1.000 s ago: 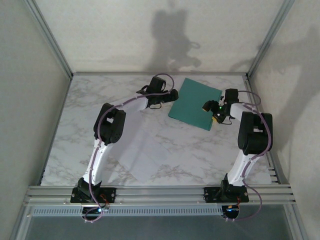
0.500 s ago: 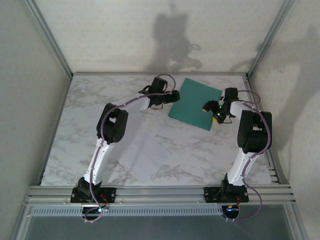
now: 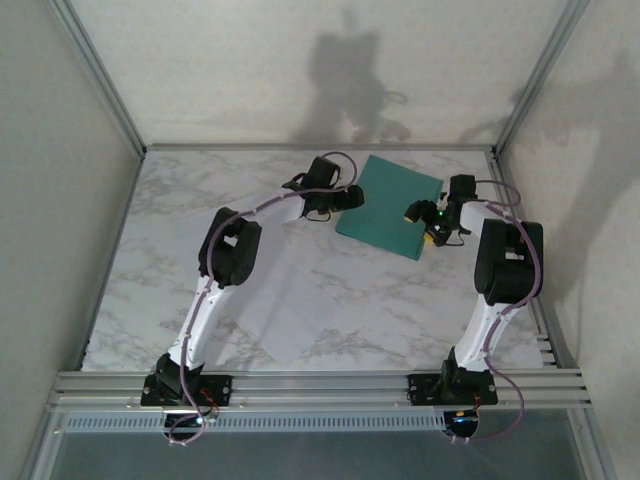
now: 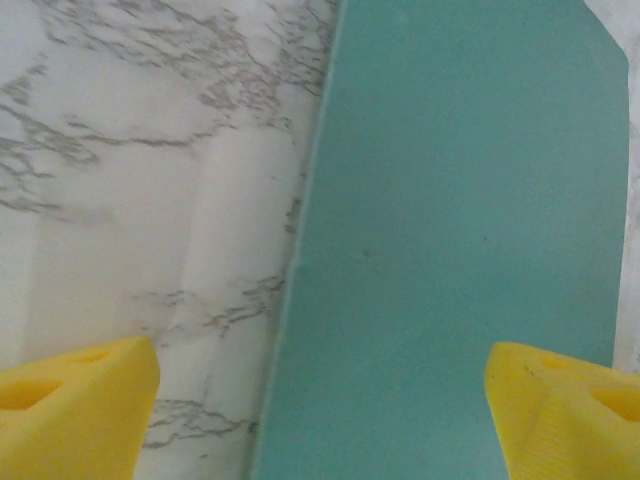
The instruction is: Put the files into the folder
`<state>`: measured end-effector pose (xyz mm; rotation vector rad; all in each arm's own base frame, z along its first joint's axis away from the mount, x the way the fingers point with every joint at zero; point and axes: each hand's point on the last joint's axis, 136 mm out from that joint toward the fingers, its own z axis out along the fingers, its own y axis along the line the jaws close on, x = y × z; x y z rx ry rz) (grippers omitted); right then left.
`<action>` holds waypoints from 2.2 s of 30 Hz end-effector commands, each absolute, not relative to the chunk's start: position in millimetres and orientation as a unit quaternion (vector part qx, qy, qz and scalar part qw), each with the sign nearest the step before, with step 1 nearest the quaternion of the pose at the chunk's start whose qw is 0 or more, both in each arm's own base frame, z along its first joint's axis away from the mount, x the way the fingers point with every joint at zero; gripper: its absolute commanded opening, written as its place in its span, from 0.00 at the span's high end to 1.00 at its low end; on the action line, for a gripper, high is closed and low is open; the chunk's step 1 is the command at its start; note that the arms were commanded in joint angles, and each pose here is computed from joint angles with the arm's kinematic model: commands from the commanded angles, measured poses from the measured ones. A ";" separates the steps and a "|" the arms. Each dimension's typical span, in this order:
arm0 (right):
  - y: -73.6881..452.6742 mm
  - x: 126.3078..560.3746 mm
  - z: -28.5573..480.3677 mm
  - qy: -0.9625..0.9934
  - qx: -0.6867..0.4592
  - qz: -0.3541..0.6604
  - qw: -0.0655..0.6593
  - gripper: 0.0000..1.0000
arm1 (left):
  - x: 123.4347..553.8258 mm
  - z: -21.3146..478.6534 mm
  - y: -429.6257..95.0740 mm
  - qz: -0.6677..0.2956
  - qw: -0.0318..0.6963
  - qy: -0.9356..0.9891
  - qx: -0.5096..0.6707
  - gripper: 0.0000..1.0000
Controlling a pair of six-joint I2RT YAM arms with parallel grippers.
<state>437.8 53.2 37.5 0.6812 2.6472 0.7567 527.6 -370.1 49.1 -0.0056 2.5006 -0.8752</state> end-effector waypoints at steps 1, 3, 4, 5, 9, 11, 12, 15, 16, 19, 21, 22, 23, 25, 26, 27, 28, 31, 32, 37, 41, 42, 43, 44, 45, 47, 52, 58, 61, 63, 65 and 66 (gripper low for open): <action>63.8 433.7 22.6 0.925 0.226 0.277 0.129 0.21 | 515.7 43.1 -384.7 -0.331 0.219 0.918 0.014 0.17; 65.3 433.5 22.7 0.924 0.224 0.282 0.128 0.21 | 513.6 44.5 -387.5 -0.334 0.217 0.917 0.017 0.17; 66.8 434.2 24.5 0.923 0.222 0.287 0.129 0.21 | 512.4 45.1 -388.6 -0.336 0.216 0.917 0.017 0.18; 68.1 435.0 26.0 0.922 0.220 0.291 0.131 0.21 | 511.6 45.5 -389.8 -0.337 0.215 0.916 0.018 0.18; 76.1 437.0 33.6 0.919 0.206 0.307 0.137 0.20 | 508.4 48.8 -394.2 -0.347 0.209 0.914 0.020 0.21; 79.9 438.0 36.4 0.918 0.198 0.315 0.139 0.20 | 507.5 50.1 -395.2 -0.349 0.209 0.914 0.020 0.22; 83.6 437.7 37.7 0.916 0.194 0.323 0.137 0.20 | 507.3 50.5 -395.1 -0.348 0.209 0.914 0.020 0.22; 92.6 437.7 44.5 0.912 0.177 0.343 0.137 0.20 | 506.3 52.1 -394.3 -0.347 0.209 0.914 0.020 0.22; 93.9 437.2 47.3 0.912 0.172 0.346 0.139 0.19 | 506.6 53.4 -393.8 -0.347 0.210 0.914 0.019 0.22; 97.8 436.1 57.0 0.909 0.159 0.357 0.146 0.19 | 505.7 56.7 -393.3 -0.346 0.211 0.914 0.019 0.22; 99.7 436.1 65.8 0.905 0.152 0.367 0.154 0.19 | 504.7 58.3 -393.1 -0.346 0.213 0.914 0.020 0.22; 102.0 436.5 71.2 0.902 0.148 0.373 0.158 0.19 | 504.6 59.6 -392.6 -0.344 0.214 0.914 0.018 0.22; 104.5 436.1 75.7 0.899 0.143 0.382 0.160 0.19 | 503.9 60.4 -391.8 -0.343 0.215 0.914 0.017 0.22; 109.4 434.9 86.2 0.890 0.134 0.401 0.169 0.19 | 501.8 64.5 -391.7 -0.345 0.219 0.913 0.016 0.22; 110.6 434.2 90.3 0.887 0.131 0.407 0.173 0.19 | 501.5 66.5 -390.8 -0.346 0.220 0.912 0.015 0.22; 111.5 433.4 94.3 0.886 0.127 0.410 0.177 0.19 | 499.9 69.0 -391.1 -0.347 0.221 0.911 0.015 0.22; 112.3 432.7 98.8 0.884 0.124 0.413 0.180 0.19 | 499.5 69.9 -389.6 -0.347 0.221 0.911 0.012 0.22; 112.3 429.8 108.2 0.883 0.119 0.414 0.188 0.21 | 495.2 72.3 -389.9 -0.351 0.218 0.911 0.007 0.22; 112.5 428.8 111.7 0.882 0.116 0.414 0.192 0.23 | 493.9 73.5 -390.2 -0.353 0.217 0.910 0.006 0.22; 112.2 421.6 122.8 0.881 0.100 0.413 0.208 0.34 | 481.9 83.3 -392.7 -0.357 0.223 0.907 0.004 0.22; 111.0 414.9 126.8 0.884 0.093 0.406 0.212 0.51 | 472.4 94.2 -392.4 -0.368 0.229 0.901 -0.006 0.23; 110.5 413.5 128.3 0.886 0.091 0.402 0.214 0.56 | 470.8 96.7 -391.3 -0.362 0.235 0.902 -0.009 0.23; 108.8 412.1 128.9 0.888 0.092 0.397 0.215 0.60 | 468.6 98.6 -391.7 -0.359 0.237 0.903 -0.009 0.22; 107.7 410.5 130.8 0.890 0.091 0.391 0.217 0.63 | 466.2 101.2 -392.1 -0.357 0.240 0.903 -0.009 0.22; 105.9 408.8 132.0 0.893 0.090 0.383 0.218 0.67 | 463.6 102.7 -392.5 -0.356 0.241 0.903 -0.010 0.22; 103.2 405.4 136.9 0.896 0.086 0.373 0.224 0.73 | 460.0 107.9 -391.4 -0.357 0.245 0.901 -0.014 0.22; 93.8 395.1 150.7 0.908 0.077 0.336 0.237 0.87 | 451.7 128.3 -381.5 -0.354 0.263 0.897 -0.023 0.21; 81.1 383.1 165.8 0.927 0.063 0.285 0.234 0.98 | 444.9 155.1 -357.6 -0.328 0.295 0.897 -0.037 0.19; 78.4 376.7 176.6 0.934 0.045 0.266 0.234 1.00 | 441.7 165.4 -345.1 -0.315 0.307 0.897 -0.043 0.18; 76.0 371.3 186.2 0.939 0.029 0.247 0.238 0.99 | 439.0 173.5 -337.3 -0.309 0.316 0.896 -0.046 0.18; 73.1 365.4 197.7 0.943 0.013 0.228 0.243 0.99 | 436.7 181.6 -328.5 -0.304 0.324 0.894 -0.050 0.18; 73.0 362.7 203.0 0.944 0.006 0.223 0.244 1.00 | 435.8 184.4 -324.9 -0.303 0.326 0.894 -0.051 0.18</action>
